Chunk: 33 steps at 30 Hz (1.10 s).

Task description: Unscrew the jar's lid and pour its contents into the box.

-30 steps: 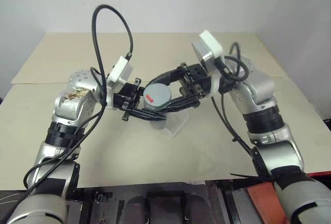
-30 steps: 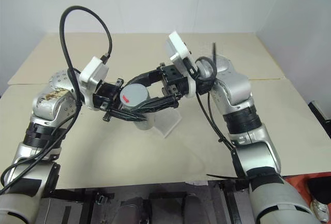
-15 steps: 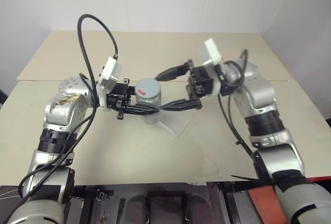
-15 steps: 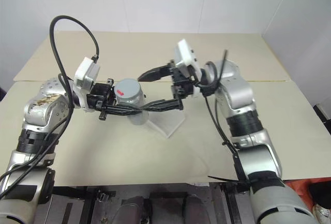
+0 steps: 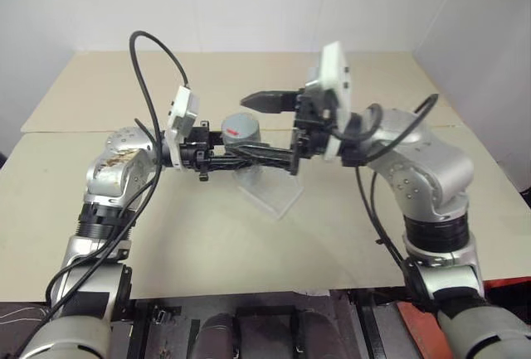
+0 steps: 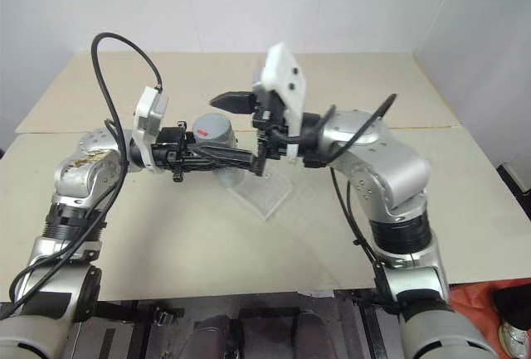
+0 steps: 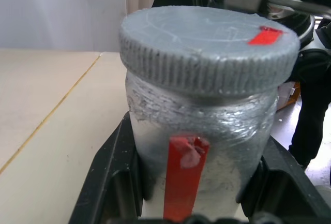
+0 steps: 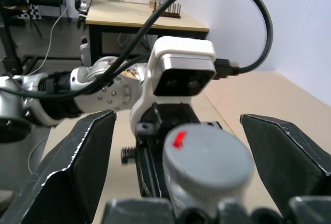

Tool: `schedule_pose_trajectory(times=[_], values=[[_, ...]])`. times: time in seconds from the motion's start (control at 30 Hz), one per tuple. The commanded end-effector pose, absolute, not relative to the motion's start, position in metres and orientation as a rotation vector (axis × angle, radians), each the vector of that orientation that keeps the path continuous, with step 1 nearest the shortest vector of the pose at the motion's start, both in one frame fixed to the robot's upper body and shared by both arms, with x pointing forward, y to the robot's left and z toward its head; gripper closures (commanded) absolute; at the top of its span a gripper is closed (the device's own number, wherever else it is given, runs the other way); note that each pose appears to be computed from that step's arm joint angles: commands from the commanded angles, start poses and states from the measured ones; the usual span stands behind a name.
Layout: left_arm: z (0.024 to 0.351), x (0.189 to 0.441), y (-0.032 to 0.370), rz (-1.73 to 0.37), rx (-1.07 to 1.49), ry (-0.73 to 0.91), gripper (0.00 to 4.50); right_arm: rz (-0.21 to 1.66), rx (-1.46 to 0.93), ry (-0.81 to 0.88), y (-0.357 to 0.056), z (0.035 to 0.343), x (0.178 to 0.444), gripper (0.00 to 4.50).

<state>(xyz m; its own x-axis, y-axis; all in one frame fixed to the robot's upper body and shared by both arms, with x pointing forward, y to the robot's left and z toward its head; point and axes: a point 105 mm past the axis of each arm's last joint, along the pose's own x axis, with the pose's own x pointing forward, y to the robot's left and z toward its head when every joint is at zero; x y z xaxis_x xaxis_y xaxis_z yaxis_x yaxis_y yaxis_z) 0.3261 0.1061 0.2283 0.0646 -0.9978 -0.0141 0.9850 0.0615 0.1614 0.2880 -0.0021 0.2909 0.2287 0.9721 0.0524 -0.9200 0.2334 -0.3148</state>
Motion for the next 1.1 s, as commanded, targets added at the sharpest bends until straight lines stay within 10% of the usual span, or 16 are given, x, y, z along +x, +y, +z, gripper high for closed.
schedule_pose_trajectory(times=[0.03,1.1], values=[[0.240,0.324,0.101,-1.533,0.176,-0.147,2.59,1.248,-0.257,-0.266,0.006,0.298,0.299,0.02],[0.239,0.321,0.108,-1.534,0.194,-0.157,2.59,1.248,-0.257,-0.248,0.002,0.296,0.309,0.00]])
